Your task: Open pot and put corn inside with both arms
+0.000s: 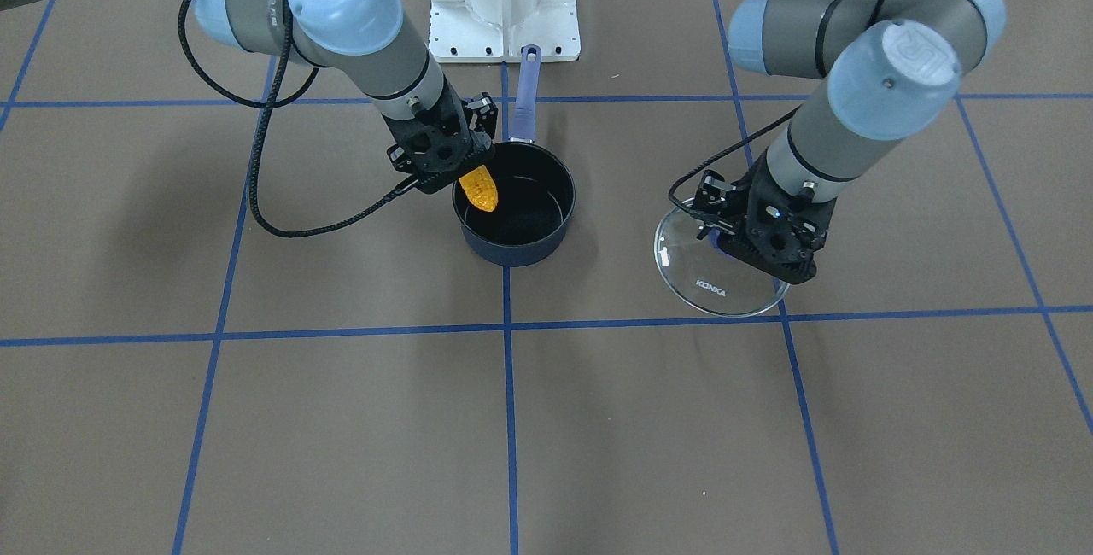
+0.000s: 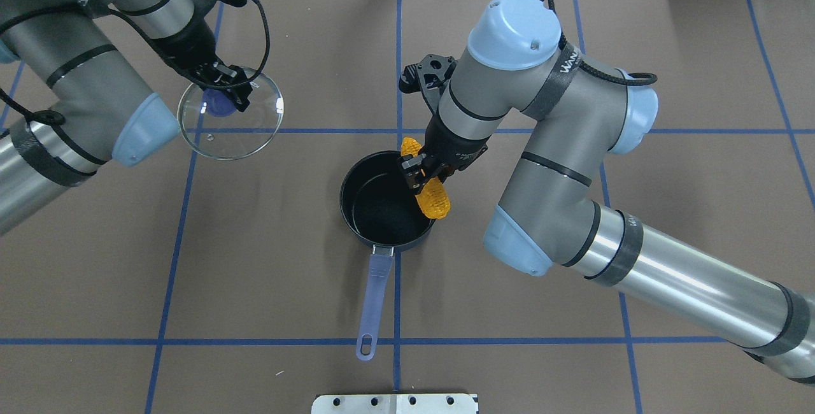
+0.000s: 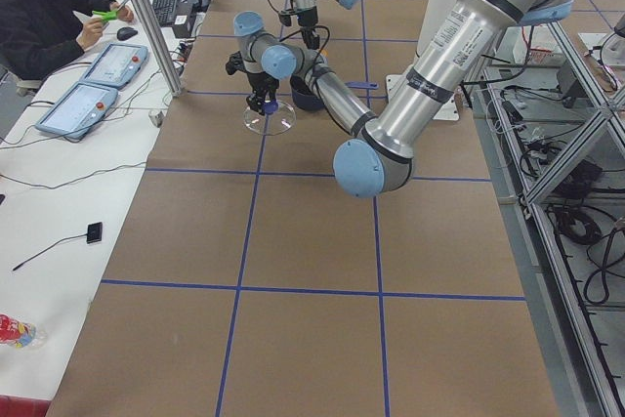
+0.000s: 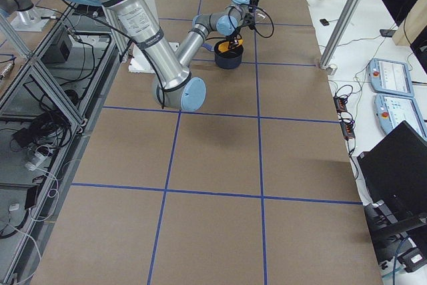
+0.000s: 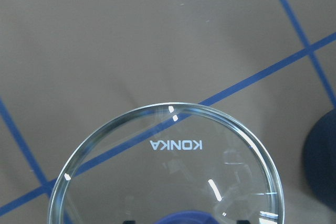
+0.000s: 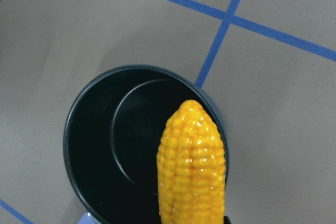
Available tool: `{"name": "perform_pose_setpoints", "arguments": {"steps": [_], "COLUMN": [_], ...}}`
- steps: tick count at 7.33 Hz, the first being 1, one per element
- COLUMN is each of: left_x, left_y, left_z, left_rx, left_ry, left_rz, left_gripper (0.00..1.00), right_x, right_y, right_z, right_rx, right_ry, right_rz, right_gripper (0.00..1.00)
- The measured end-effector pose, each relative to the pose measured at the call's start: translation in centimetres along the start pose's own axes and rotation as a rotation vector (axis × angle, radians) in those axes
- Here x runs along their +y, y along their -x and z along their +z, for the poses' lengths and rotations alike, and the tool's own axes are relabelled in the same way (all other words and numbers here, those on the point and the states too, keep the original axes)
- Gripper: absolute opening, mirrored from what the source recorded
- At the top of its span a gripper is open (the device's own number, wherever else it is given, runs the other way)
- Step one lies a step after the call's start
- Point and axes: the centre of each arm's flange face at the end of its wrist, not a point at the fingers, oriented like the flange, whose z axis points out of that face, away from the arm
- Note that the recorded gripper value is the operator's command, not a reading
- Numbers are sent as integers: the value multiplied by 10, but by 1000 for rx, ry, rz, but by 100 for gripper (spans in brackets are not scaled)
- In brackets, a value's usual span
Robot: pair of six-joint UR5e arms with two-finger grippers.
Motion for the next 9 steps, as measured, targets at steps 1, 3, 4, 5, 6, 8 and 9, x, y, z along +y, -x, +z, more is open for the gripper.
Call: {"name": "perform_pose_setpoints", "arguments": {"steps": [1,3,4,5,6,8,9], "left_x": [11,35,49,63,78,100,105], "left_y": [29,74,88,101,113,132,141], "left_z": [1,13,22,32,42,58,68], "left_rx": [-11,-27,-26,-17,-10,-8,-7], "left_ry": [11,44,65,84,105,134,139], "left_rz": [23,33,23,17,17,12,11], "left_gripper": [56,57,57,57,57,58,58], "right_x": [-3,-4,-3,-3,-3,-2,-2], "right_y": [12,25,28,29,30,32,33], "right_z": [8,17,19,19,18,16,15], "right_rx": [10,17,18,20,20,15,12], "right_ry": [-2,0,0,-3,-8,-14,-16], "right_rz": [-10,-22,-25,-27,-19,43,59], "right_gripper": [38,99,100,100,100,100,100]}}
